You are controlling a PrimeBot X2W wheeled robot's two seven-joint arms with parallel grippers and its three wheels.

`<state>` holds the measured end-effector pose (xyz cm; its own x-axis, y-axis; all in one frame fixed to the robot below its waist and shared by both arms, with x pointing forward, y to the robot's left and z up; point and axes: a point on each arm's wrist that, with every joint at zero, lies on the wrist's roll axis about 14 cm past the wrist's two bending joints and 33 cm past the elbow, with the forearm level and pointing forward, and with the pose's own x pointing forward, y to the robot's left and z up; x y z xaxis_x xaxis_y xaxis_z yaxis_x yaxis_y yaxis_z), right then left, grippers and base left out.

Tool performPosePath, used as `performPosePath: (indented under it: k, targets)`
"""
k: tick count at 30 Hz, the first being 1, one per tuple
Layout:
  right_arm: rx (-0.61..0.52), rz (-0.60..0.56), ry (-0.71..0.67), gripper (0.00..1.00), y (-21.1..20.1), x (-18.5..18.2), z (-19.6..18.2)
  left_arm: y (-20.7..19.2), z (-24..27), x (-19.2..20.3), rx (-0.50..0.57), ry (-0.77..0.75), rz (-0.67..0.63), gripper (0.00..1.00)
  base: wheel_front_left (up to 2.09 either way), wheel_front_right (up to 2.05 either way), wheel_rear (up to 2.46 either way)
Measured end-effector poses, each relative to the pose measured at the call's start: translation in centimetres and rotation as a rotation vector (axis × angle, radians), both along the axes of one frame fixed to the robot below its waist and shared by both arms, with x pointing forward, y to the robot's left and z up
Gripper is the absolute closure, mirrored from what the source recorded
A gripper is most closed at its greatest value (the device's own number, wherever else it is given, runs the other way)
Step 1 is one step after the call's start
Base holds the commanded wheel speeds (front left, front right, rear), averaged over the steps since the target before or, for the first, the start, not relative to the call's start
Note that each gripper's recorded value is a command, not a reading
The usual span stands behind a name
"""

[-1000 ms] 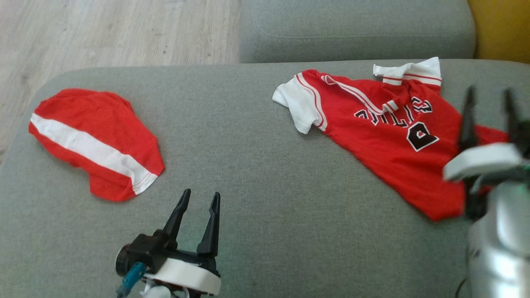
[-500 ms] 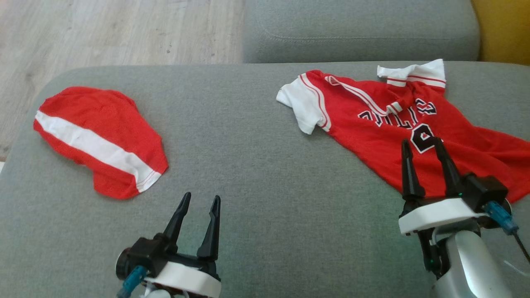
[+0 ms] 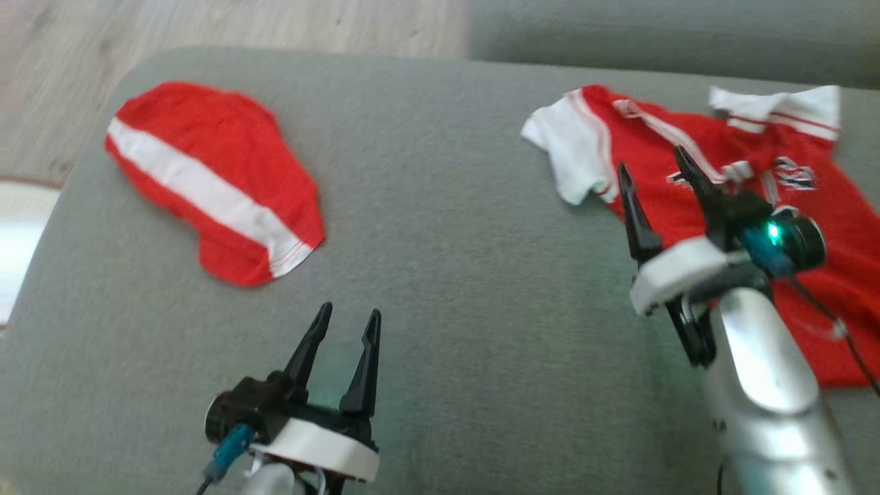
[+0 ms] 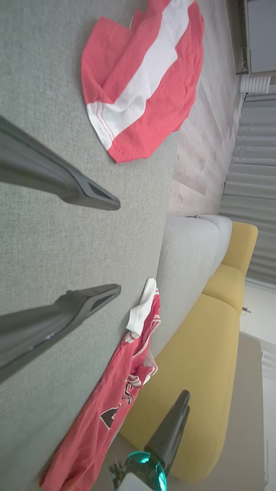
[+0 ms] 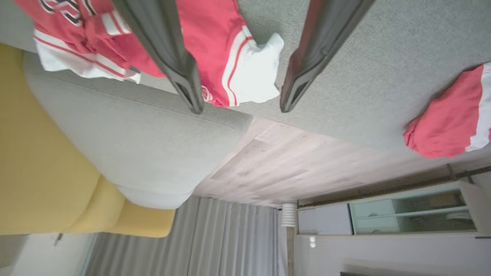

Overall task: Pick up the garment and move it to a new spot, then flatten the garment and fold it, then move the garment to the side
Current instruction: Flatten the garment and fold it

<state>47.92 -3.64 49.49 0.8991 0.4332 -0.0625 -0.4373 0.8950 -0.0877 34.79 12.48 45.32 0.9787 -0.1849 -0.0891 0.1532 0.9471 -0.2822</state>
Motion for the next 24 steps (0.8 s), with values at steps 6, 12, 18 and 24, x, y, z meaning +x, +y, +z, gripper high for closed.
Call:
performPosePath:
  k: [6, 12, 18, 24]
  targets:
    - [-0.171, 0.065, 0.141, 0.00, 2.3, 3.3, -4.8, 1.3, -0.7, 0.3, -0.004, 0.030, 0.043, 0.00, 0.00, 0.00, 0.00]
    - [-0.222, 0.071, 0.247, 0.00, 3.5, 6.3, -8.0, 2.6, -1.6, 0.4, -0.002, 0.066, 0.086, 0.00, 0.00, 0.00, 0.00]
    - [-0.258, 0.094, 0.377, 0.00, 5.1, 7.1, -11.6, 3.8, -2.4, 0.5, 0.007, 0.095, 0.123, 0.00, 0.00, 0.00, 0.00]
    - [-0.245, 0.104, 0.416, 1.00, 5.8, 7.3, -12.6, 4.1, -2.5, 0.6, 0.015, 0.102, 0.127, 0.00, 0.00, 0.00, 0.00]
